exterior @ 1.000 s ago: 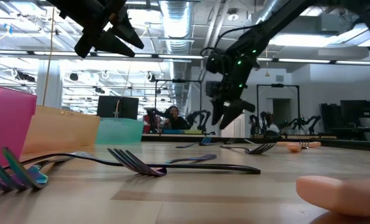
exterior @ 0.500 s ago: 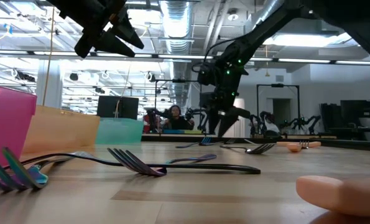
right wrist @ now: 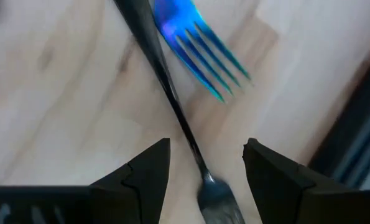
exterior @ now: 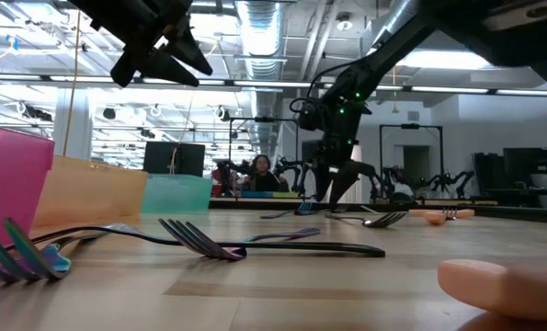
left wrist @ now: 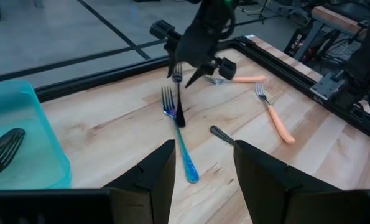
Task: Sort silverware by color (type)
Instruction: Put the black fork into the blue bin
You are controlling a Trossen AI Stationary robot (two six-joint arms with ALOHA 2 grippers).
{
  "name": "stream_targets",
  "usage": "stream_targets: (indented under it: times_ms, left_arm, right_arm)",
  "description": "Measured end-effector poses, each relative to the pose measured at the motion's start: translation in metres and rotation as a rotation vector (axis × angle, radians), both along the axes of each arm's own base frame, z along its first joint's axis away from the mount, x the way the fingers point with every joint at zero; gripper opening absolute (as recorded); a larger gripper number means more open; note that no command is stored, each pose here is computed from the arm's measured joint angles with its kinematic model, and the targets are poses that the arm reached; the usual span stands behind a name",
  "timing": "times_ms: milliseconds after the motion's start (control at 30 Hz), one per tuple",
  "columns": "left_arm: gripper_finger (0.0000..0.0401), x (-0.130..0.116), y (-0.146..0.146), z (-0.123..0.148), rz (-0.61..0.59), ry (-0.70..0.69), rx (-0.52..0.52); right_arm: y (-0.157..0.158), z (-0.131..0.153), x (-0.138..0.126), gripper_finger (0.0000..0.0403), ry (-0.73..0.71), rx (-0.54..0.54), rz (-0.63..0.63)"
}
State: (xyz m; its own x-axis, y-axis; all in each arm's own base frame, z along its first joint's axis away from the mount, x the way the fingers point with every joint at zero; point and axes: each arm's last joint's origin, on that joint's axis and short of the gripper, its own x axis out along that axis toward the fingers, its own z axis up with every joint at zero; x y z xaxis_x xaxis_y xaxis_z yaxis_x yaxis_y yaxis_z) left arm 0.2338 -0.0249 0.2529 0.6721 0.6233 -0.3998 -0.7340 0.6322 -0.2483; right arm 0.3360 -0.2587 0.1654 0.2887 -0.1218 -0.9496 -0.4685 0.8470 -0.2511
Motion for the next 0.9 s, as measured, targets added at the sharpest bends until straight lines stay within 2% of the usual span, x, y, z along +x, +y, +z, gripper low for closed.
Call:
stream_targets:
  times_ms: [167, 400, 900]
  left_arm:
    - [0.0146, 0.0, 0.003, 0.0, 0.011, 0.0, -0.002]
    - [0.0146, 0.0, 0.003, 0.0, 0.012, 0.0, -0.002]
    - [0.0146, 0.0, 0.003, 0.0, 0.012, 0.0, -0.003]
  right_arm:
    - [0.0, -0.017, 0.003, 0.0223, 0.029, 0.03, 0.005]
    - [0.0, -0.023, 0.004, 0.0212, 0.043, 0.038, 0.004]
    - [-0.002, -0.024, -0.002, 0.0064, 0.071, 0.069, -0.005]
